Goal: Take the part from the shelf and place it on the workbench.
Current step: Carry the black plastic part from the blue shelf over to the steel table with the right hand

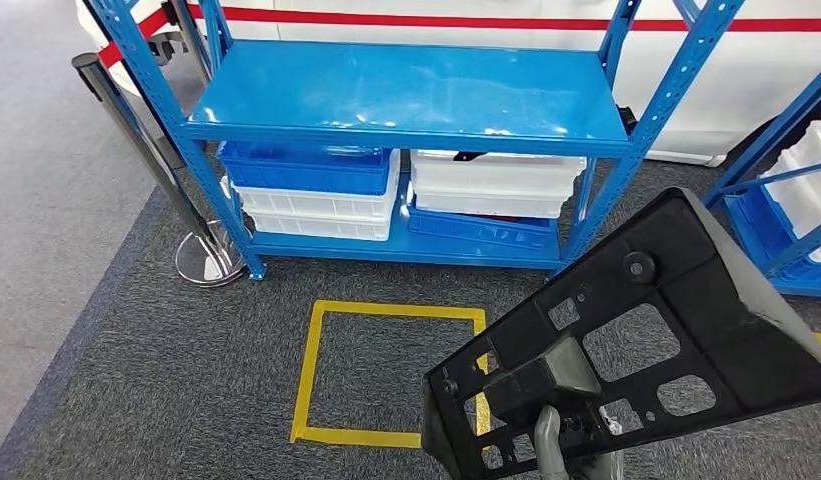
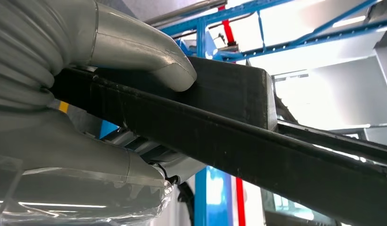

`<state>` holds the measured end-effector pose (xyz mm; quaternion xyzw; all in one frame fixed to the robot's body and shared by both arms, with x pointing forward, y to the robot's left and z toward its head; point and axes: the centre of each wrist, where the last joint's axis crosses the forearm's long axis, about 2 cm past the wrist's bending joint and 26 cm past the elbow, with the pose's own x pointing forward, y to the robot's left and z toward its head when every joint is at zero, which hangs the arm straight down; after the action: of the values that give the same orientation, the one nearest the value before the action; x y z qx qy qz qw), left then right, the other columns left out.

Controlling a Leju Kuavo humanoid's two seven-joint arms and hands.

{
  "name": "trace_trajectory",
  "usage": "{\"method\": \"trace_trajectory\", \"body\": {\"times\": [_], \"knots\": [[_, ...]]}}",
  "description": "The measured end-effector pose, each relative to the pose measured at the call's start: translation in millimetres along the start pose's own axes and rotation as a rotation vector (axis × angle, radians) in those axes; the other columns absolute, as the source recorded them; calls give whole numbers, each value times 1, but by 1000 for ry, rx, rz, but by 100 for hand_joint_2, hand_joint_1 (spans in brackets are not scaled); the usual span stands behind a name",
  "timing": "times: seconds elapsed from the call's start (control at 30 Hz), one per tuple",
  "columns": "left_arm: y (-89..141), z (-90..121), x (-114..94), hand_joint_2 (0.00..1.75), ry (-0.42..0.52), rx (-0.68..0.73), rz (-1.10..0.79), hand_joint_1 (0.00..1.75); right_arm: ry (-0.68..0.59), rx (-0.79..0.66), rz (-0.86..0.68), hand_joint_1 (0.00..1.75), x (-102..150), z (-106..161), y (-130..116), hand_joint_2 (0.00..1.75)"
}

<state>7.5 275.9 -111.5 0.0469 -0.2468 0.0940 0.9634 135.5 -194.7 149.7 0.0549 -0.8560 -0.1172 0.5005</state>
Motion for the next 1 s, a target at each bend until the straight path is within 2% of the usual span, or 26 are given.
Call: {"method": "trace_trajectory", "body": {"times": [0.5,1.0], "knots": [[-1,2,-3,0,22,-6,-27,0,63,-45,15,175,0,18,-10,175],[-1,2,-4,0,31,-23,-54,0,76,-57,36,175,0,23,-19,175]]}}
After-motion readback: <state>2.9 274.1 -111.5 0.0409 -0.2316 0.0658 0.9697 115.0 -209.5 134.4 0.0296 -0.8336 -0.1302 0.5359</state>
